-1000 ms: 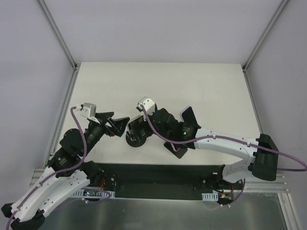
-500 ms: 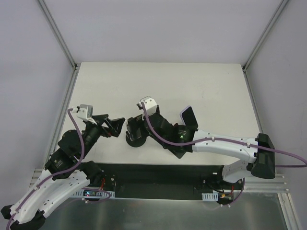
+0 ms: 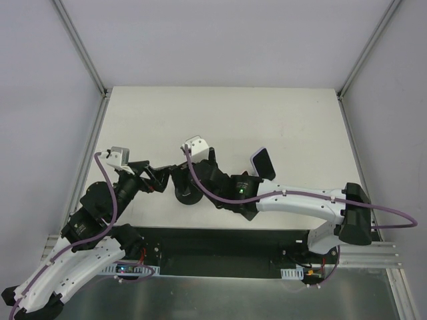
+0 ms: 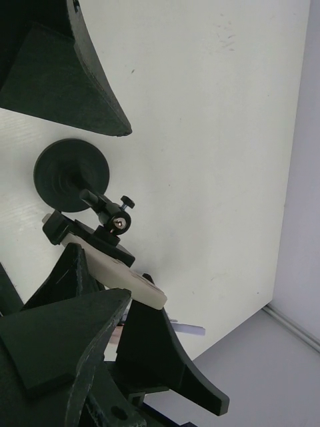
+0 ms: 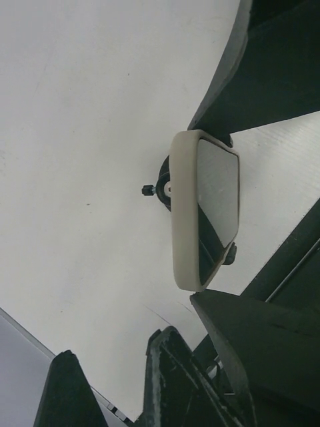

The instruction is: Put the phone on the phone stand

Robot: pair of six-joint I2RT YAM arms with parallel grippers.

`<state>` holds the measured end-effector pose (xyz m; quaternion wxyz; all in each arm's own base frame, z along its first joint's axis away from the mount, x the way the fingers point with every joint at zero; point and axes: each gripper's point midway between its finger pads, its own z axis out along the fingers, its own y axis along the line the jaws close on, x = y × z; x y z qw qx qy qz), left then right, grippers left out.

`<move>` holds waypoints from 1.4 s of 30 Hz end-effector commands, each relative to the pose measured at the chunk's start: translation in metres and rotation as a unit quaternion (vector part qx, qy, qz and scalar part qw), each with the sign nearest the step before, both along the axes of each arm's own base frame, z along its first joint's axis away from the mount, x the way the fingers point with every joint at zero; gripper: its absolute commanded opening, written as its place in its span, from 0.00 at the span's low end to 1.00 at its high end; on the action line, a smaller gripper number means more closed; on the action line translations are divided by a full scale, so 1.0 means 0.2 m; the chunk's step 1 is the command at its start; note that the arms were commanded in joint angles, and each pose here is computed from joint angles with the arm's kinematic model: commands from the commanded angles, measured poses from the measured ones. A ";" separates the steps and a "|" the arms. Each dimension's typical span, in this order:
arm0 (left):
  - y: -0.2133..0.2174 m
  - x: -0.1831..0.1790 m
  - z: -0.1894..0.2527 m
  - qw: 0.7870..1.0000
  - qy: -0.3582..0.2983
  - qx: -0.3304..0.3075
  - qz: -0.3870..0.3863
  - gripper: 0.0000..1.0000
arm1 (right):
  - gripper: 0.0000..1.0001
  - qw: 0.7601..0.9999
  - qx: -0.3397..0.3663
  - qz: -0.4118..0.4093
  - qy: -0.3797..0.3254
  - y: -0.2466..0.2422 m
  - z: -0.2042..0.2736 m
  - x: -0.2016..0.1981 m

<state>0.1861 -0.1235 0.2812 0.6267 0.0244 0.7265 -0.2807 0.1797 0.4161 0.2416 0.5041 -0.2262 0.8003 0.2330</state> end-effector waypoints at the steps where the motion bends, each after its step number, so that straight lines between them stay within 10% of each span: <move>1: 0.04 -0.01 0.11 1.000 -0.026 -0.012 0.010 0.95 | 0.96 0.999 0.019 -0.032 -0.012 0.03 0.11 0.05; 5: 0.05 -0.02 0.12 0.999 -0.029 -0.015 0.014 0.95 | 0.98 0.998 -0.002 -0.056 -0.016 0.05 0.08 0.09; 8: 0.06 -0.02 0.13 0.999 -0.032 -0.012 0.016 0.94 | 0.76 0.998 -0.011 -0.051 -0.027 0.06 0.08 0.10; 12: 0.08 -0.02 0.13 0.999 -0.034 -0.008 0.023 0.94 | 0.13 0.996 -0.007 -0.047 -0.073 0.06 0.20 0.19; 14: 0.09 -0.02 0.13 0.999 -0.034 -0.007 0.025 0.94 | 0.01 0.993 -0.016 -0.037 -0.106 0.03 0.27 0.30; 28: 0.12 -0.04 0.18 0.998 -0.050 0.003 0.030 0.94 | 0.00 0.956 -0.023 -0.117 -0.269 -0.90 0.89 1.09; 42: 0.01 0.00 0.21 0.998 -0.053 0.025 -0.009 0.94 | 0.01 0.982 -0.072 0.023 -0.174 -1.49 0.54 0.90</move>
